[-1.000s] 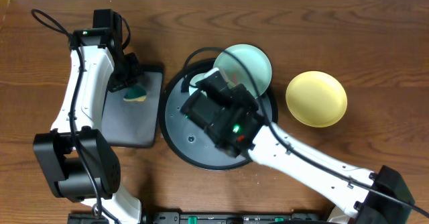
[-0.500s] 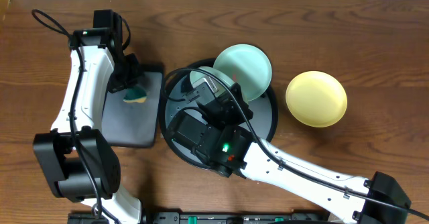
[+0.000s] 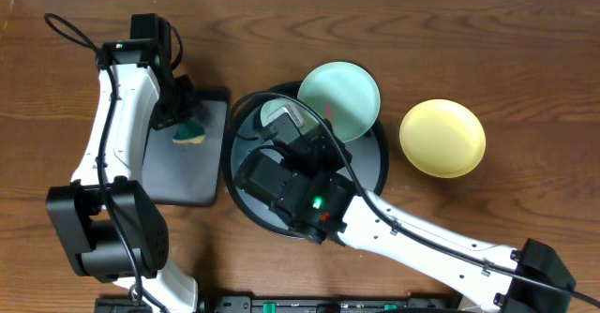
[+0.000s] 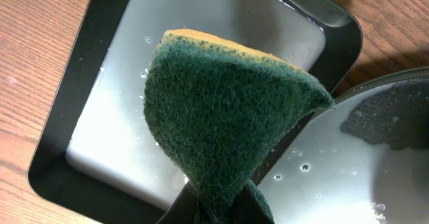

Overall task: Clean dirty plates on tray and stack at the side
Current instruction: 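Lift the pale green plate and stack it on the yellow plate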

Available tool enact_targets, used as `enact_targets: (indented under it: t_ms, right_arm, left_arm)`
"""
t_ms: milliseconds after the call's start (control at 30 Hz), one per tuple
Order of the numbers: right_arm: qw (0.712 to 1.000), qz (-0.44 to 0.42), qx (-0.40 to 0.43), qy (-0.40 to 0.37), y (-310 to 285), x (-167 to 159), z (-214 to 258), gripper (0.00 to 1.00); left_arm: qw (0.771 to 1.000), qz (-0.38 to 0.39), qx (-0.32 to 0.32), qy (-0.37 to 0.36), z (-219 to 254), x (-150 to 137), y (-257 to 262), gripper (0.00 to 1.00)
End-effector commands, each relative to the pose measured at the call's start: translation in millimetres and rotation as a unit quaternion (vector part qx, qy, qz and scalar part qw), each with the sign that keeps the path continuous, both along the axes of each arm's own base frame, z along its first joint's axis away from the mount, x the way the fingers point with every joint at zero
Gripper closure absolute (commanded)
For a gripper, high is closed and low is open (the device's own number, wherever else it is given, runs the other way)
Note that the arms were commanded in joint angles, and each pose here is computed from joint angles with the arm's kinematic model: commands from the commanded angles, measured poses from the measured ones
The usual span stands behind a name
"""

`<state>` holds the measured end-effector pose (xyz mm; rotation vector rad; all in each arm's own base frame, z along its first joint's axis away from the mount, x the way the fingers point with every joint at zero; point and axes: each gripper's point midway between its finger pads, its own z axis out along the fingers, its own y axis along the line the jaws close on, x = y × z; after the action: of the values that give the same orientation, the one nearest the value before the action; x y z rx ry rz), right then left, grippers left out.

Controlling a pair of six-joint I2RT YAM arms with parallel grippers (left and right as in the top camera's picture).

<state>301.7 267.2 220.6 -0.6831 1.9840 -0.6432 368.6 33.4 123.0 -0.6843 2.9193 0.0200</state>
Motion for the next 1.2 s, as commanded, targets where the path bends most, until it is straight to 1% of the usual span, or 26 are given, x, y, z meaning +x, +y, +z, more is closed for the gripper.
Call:
enact_targets:
  t_ms: [0, 67, 200, 300, 333, 467, 600, 633, 733, 900, 967, 1100, 1167]
  right_arm:
    - [0.993, 0.030, 0.084, 0.078, 15.2, -2.2, -10.8, 0.99]
    - [0.981, 0.037, 0.139, 0.133, 22.3, -2.2, -25.0, 0.99]
    - [0.961, 0.031, 0.202, 0.189, 16.9, 12.9, -36.3, 0.99]
    - [0.936, 0.035, 0.261, 0.235, 9.4, 24.2, -37.7, 0.99]
    - [0.922, 0.038, 0.291, 0.253, 3.5, 29.9, -34.6, 0.99]
    - [0.889, 0.027, 0.373, 0.264, -30.7, 51.9, -13.0, 0.99]
    - [0.869, 0.003, 0.430, 0.245, -76.8, 69.2, 11.1, 0.99]
    - [0.861, -0.011, 0.450, 0.235, -99.2, 75.0, 19.4, 0.99]
    - [0.853, -0.052, 0.471, 0.217, -141.6, 83.5, 25.0, 0.99]
    - [0.832, -0.201, 0.478, 0.194, -251.3, 84.9, 4.1, 0.99]
    - [0.826, -0.248, 0.469, 0.190, -279.8, 82.0, -6.4, 0.99]
    - [0.826, -0.329, 0.416, 0.188, -319.5, 79.6, -34.3, 0.99]
    - [0.818, -0.353, 0.399, 0.219, -324.0, 80.1, -61.1, 0.99]
  left_arm:
    - [1.000, -0.003, 0.006, -0.005, 5.6, -2.8, 1.9, 0.93]
    - [1.000, -0.003, 0.006, -0.005, 5.6, -2.8, 1.9, 0.92]
    - [1.000, -0.003, 0.006, -0.006, 5.7, -2.6, 1.9, 0.93]
    - [1.000, -0.003, 0.006, -0.006, 5.7, -2.5, 2.0, 0.92]
    - [1.000, -0.003, 0.006, -0.006, 5.7, -2.6, 1.9, 0.92]
    - [1.000, -0.003, 0.006, -0.006, 5.7, -2.4, 2.0, 0.93]
    - [1.000, -0.003, 0.006, -0.006, 5.7, -2.5, 2.0, 0.92]
    - [1.000, -0.003, 0.006, -0.006, 5.7, -2.5, 2.0, 0.92]
    - [1.000, -0.003, 0.006, -0.006, 5.7, -2.4, 2.0, 0.92]
    - [1.000, -0.003, 0.006, -0.006, 5.7, -2.4, 2.0, 0.93]
    - [1.000, -0.003, 0.006, -0.006, 5.7, -2.4, 2.0, 0.92]
    - [1.000, -0.003, 0.006, -0.006, 5.7, -2.3, 2.0, 0.92]
    - [1.000, -0.003, 0.006, -0.006, 5.7, -2.2, 2.0, 0.92]
